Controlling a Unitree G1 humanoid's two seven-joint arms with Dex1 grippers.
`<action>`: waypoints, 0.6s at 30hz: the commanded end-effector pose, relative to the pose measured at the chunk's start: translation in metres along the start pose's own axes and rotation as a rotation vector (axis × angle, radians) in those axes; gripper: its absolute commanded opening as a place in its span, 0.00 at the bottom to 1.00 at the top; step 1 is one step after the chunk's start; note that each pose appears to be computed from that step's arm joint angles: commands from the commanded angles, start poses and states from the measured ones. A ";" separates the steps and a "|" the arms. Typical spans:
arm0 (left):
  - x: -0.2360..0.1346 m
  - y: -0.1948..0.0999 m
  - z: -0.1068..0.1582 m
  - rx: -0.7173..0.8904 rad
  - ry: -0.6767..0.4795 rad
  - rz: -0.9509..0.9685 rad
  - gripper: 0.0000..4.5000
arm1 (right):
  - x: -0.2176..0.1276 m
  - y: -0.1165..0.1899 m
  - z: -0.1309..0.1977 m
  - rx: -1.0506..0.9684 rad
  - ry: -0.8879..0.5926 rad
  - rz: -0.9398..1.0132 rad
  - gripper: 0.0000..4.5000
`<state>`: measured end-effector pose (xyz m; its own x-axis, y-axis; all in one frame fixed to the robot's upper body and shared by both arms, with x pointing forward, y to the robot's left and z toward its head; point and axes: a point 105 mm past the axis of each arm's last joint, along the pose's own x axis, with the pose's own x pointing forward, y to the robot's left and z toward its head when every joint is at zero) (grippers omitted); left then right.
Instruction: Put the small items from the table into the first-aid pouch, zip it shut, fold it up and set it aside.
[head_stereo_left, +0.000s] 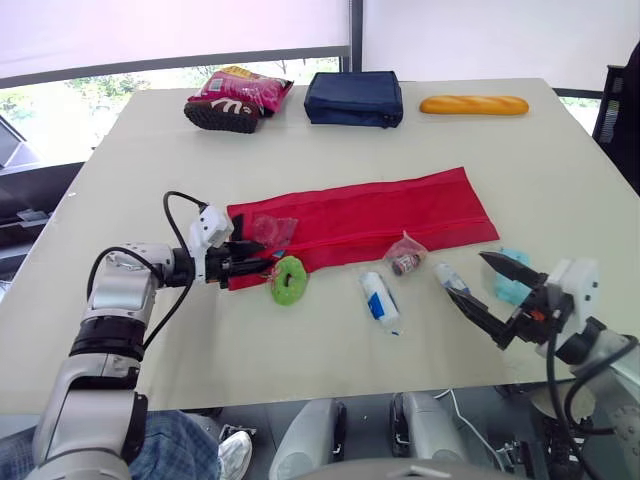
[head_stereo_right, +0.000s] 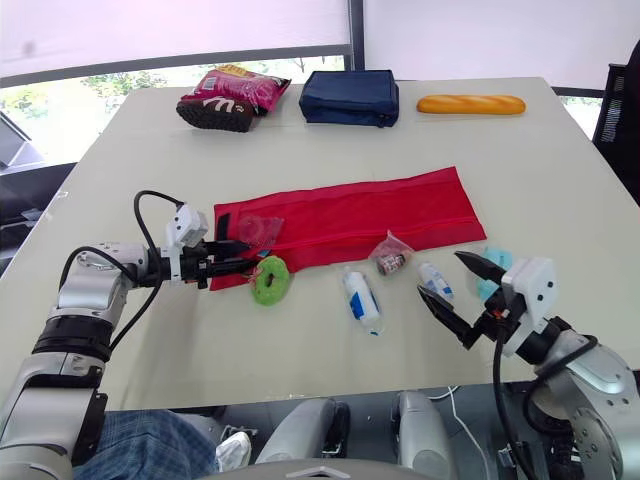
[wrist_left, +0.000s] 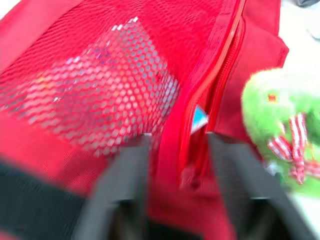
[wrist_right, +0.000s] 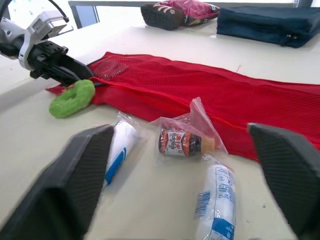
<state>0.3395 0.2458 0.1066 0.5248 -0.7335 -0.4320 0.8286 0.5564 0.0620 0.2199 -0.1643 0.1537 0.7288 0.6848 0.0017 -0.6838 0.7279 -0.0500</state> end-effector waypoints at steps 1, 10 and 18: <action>-0.023 0.017 0.004 0.041 0.024 0.067 0.90 | -0.016 0.000 0.016 -0.055 -0.030 0.001 1.00; -0.030 0.002 0.028 0.069 -0.038 -0.100 0.99 | -0.034 -0.007 0.024 -0.101 -0.013 -0.016 1.00; 0.011 -0.016 0.069 0.261 -0.057 -0.168 0.99 | -0.046 -0.005 0.032 -0.133 -0.030 -0.047 1.00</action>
<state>0.3413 0.2198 0.1540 0.3909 -0.8256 -0.4070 0.9202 0.3612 0.1511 0.1939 -0.2011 0.1715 0.7673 0.6413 -0.0068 -0.6369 0.7608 -0.1247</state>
